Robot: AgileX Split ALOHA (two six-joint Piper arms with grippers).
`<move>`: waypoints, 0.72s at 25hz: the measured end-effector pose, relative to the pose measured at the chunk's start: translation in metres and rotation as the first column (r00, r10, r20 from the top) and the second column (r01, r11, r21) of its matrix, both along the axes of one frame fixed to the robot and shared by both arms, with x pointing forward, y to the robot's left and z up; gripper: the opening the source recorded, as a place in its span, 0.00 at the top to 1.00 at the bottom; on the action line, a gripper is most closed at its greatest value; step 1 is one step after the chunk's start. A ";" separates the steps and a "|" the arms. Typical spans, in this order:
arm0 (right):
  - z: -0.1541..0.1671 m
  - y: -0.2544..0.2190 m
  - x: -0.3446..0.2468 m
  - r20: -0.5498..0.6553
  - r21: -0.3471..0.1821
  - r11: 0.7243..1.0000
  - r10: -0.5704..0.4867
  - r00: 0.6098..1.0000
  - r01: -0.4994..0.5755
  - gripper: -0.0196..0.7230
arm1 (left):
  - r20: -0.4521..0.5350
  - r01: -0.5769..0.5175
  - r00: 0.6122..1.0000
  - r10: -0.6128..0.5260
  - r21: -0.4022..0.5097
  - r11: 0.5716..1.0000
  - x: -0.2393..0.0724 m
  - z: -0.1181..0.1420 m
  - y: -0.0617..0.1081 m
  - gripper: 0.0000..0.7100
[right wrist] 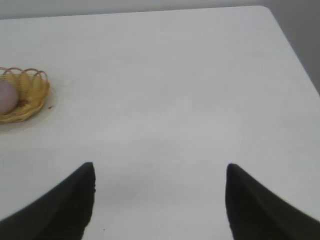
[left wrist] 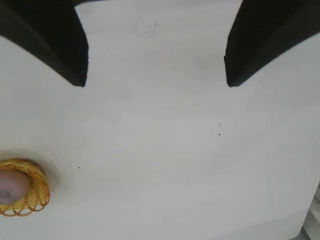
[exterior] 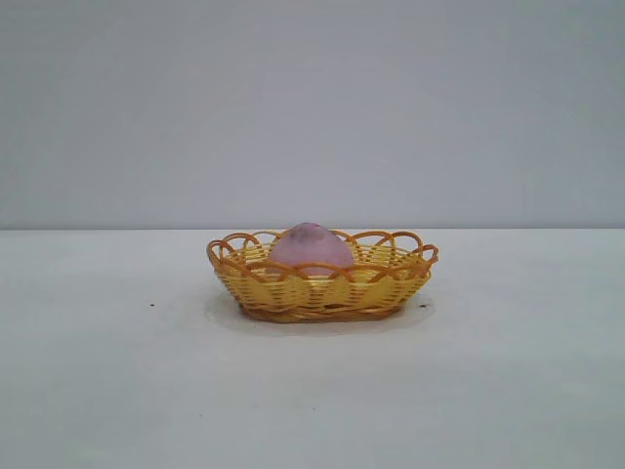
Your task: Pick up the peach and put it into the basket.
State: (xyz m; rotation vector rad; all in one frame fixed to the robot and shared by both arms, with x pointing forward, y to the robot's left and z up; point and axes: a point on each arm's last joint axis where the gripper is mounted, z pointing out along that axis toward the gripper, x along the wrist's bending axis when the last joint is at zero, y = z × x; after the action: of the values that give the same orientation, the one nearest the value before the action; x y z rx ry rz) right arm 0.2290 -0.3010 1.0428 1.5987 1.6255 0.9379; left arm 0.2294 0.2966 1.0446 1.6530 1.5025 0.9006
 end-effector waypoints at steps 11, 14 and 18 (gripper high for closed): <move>0.000 0.004 0.000 0.005 -0.009 0.998 0.064 0.998 -0.064 0.34 | 0.000 0.000 1.000 0.000 0.000 1.000 0.000 0.000 0.000 0.25; 0.001 0.006 0.000 0.007 -0.036 0.993 0.110 0.994 -0.109 0.34 | 0.000 0.000 1.000 0.000 0.000 1.000 0.000 0.000 0.000 0.25; 0.001 0.007 -0.001 0.008 -0.042 0.991 0.129 0.992 -0.129 0.34 | 0.000 0.000 1.000 0.000 0.000 1.000 0.000 0.000 0.000 0.25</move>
State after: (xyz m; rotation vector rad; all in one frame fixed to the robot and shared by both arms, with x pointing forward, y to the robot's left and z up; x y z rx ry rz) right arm 0.2285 -0.2936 1.0434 1.4731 1.7468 0.9707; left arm 0.2294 0.2966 1.0446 1.6530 1.5025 0.9006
